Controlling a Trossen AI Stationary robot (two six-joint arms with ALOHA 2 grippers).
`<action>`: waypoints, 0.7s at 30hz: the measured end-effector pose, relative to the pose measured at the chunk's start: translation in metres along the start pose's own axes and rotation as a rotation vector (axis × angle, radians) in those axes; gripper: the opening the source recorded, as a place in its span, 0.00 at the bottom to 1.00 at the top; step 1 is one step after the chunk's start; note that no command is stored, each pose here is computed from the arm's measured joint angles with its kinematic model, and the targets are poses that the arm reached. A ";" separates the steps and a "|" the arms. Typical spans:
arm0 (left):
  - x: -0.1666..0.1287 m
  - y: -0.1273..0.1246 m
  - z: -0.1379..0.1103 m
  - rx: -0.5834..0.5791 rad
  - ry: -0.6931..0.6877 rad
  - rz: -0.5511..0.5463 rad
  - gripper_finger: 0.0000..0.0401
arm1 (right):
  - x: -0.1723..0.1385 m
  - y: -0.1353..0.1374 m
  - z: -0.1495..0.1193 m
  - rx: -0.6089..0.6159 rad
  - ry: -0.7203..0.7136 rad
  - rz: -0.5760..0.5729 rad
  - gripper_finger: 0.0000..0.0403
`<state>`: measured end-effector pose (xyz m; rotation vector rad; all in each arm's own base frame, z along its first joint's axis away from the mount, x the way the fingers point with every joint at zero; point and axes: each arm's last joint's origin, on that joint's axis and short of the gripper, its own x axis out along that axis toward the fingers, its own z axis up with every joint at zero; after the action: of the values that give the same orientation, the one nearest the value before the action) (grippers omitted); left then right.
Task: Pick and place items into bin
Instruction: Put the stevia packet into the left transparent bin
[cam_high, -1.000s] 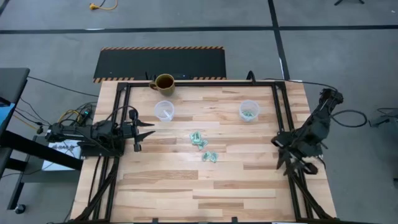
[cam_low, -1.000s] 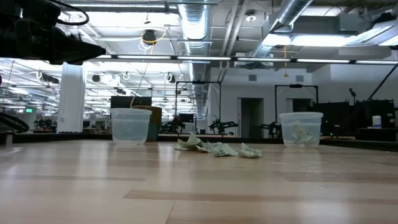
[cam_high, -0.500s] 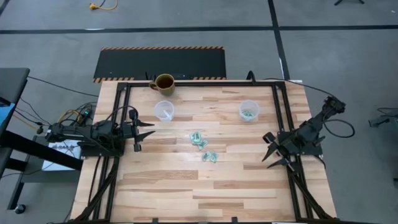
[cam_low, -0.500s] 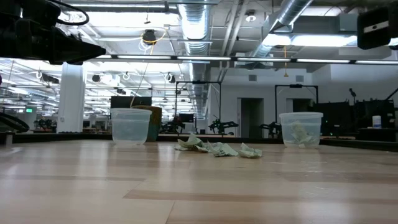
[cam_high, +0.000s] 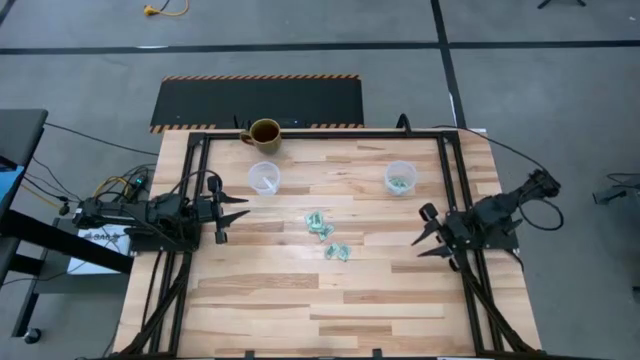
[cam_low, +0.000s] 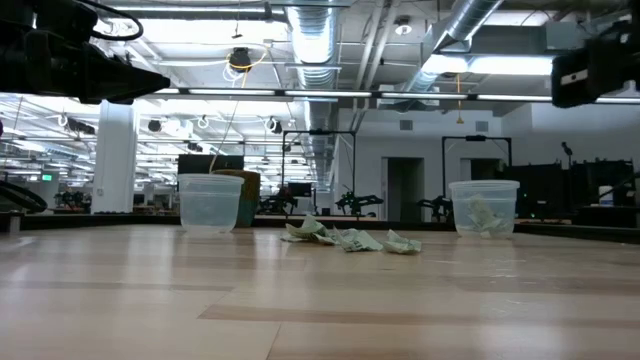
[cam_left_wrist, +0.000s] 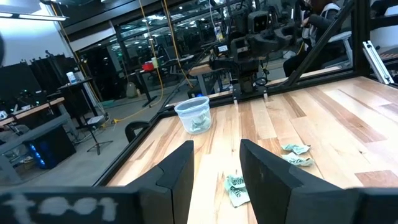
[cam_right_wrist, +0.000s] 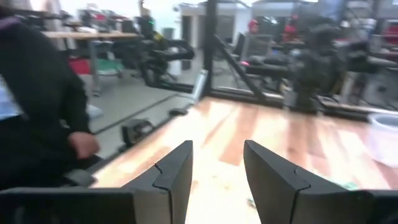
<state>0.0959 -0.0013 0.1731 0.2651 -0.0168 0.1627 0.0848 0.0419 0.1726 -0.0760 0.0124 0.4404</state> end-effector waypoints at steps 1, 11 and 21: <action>0.000 0.000 0.000 0.001 0.000 0.000 0.30 | 0.000 -0.002 -0.002 0.003 0.005 -0.021 0.34; 0.000 0.000 0.000 -0.005 0.000 0.000 0.30 | -0.001 -0.020 -0.004 0.044 0.004 -0.161 0.34; 0.000 0.000 0.000 0.000 0.000 0.000 0.30 | -0.004 -0.036 -0.007 0.052 0.036 -0.338 0.33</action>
<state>0.0959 -0.0013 0.1732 0.2648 -0.0170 0.1627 0.0966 0.0071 0.1683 -0.0339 0.0457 0.1006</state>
